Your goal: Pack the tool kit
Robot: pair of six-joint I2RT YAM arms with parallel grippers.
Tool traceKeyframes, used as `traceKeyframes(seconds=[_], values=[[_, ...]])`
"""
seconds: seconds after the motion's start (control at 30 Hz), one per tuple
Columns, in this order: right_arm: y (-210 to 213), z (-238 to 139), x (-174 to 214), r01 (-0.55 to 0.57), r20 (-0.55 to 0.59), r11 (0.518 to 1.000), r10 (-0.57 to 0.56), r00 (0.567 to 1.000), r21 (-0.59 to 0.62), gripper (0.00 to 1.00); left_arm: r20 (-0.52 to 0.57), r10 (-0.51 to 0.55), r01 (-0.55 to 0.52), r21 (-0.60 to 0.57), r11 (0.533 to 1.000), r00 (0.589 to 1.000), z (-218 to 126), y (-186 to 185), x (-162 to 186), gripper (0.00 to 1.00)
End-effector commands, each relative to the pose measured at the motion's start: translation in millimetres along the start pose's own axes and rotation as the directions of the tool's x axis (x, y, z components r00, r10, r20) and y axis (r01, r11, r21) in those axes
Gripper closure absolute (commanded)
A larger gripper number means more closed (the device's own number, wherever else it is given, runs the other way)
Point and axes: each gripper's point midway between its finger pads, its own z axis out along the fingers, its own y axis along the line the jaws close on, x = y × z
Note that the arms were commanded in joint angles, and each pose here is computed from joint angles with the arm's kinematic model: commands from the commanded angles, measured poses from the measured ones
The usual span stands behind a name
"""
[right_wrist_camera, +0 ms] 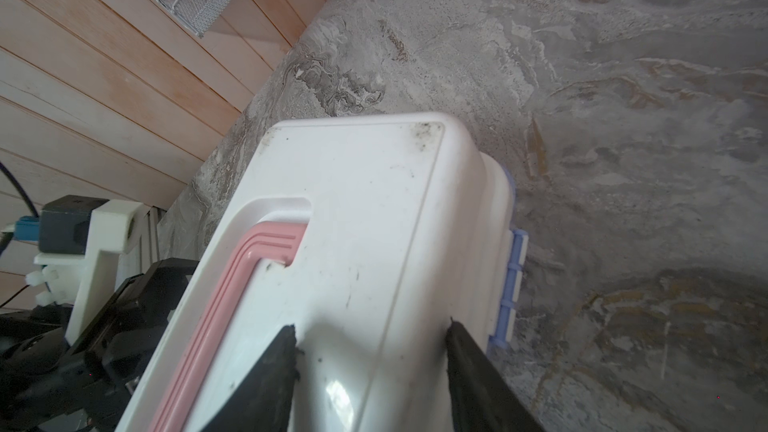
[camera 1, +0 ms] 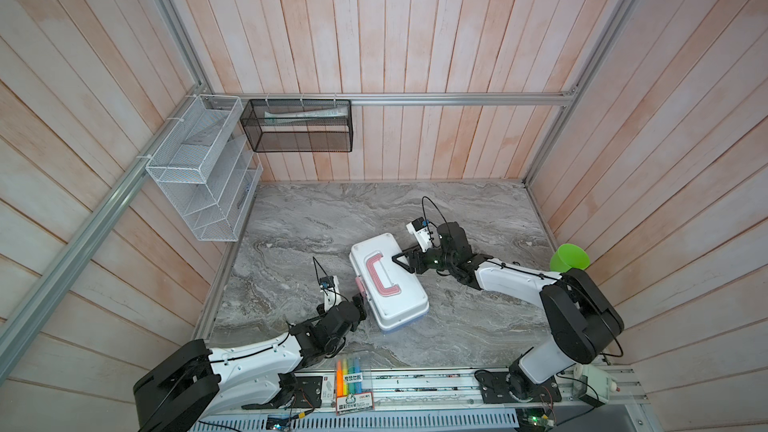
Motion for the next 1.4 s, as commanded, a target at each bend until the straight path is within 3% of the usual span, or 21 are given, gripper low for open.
traceKeyframes(seconds=[0.0, 0.13, 0.47, 0.63, 0.73, 0.97, 1.37], values=[[-14.3, 5.2, 73.0, -0.093, -0.209, 0.994, 0.104, 0.972, 0.060, 0.46, -0.021, -0.220, 0.218, 0.252, 0.943, 0.975, -11.2, -49.9, -19.2, 0.16], [-11.4, 6.8, 72.2, -0.091, -0.209, 0.994, 0.100, 0.973, 0.052, 0.46, -0.066, -0.339, 0.341, 0.334, 0.879, 0.938, -13.3, -47.6, -20.9, 0.25], [-9.2, 7.0, 70.7, -0.081, -0.214, 0.995, 0.091, 0.973, 0.052, 0.46, -0.039, -0.298, 0.283, 0.449, 0.848, 0.954, -23.3, -67.2, -31.9, 0.35], [-9.0, 7.5, 71.8, -0.083, -0.214, 0.995, 0.092, 0.973, 0.050, 0.46, -0.043, -0.333, 0.311, 0.487, 0.816, 0.942, -26.3, -68.0, -31.7, 0.39], [-9.1, 7.8, 72.9, -0.086, -0.215, 0.995, 0.095, 0.972, 0.050, 0.46, -0.032, -0.367, 0.329, 0.516, 0.791, 0.930, -31.2, -68.9, -38.6, 0.46], [-8.7, 8.6, 72.7, -0.084, -0.215, 0.995, 0.092, 0.972, 0.048, 0.46, -0.021, -0.361, 0.321, 0.508, 0.799, 0.932, -36.1, -69.1, -44.7, 0.62], [-9.5, 8.7, 74.9, -0.089, -0.218, 0.995, 0.099, 0.971, 0.051, 0.46, -0.023, -0.334, 0.298, 0.513, 0.805, 0.942, -33.7, -71.9, -41.1, 0.66]])
